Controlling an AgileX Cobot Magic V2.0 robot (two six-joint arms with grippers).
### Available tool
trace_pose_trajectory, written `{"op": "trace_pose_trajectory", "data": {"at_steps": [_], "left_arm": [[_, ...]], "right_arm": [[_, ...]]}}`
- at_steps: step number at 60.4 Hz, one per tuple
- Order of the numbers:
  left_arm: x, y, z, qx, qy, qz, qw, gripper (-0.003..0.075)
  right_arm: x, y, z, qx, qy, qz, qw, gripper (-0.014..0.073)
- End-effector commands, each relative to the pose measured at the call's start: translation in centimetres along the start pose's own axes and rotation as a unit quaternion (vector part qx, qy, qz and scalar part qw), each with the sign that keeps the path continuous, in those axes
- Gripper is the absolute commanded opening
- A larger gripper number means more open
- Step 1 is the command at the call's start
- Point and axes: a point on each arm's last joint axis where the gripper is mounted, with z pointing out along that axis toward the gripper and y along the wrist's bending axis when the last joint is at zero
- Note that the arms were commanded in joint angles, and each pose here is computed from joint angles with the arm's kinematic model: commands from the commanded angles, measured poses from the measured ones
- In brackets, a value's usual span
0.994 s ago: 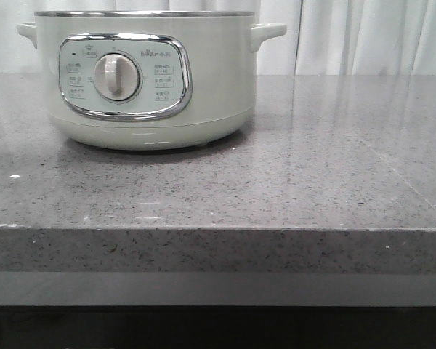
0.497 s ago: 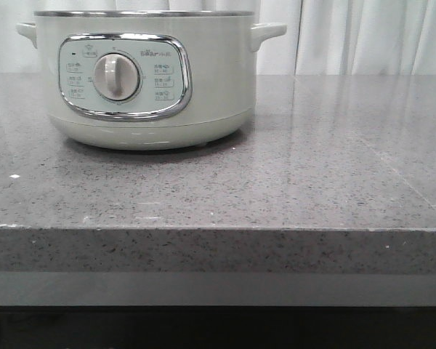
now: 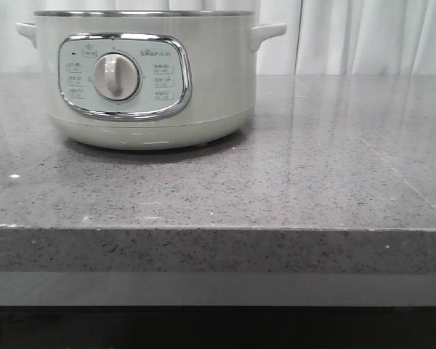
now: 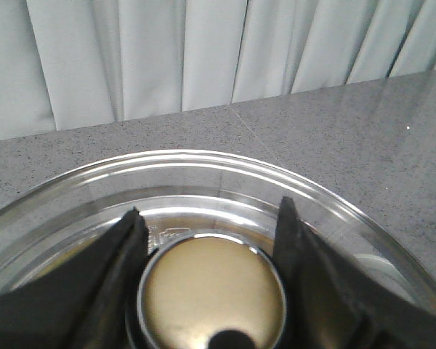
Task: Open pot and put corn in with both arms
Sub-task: 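Lower the glass lid back onto the pot with the left gripper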
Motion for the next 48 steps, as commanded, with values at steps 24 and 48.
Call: {"op": "trace_pose_trajectory", "data": {"at_steps": [24, 48], "left_arm": [[-2.9, -0.2, -0.3, -0.003, -0.103, 0.012, 0.995, 0.0261], [-2.5, -0.1, 0.2, -0.005, -0.097, 0.028, 0.995, 0.0262]], "right_arm": [[-1.4, 0.1, -0.7, 0.002, -0.051, 0.001, 0.999, 0.0540], [-1.4, 0.1, -0.7, 0.002, -0.051, 0.001, 0.999, 0.0540]]}}
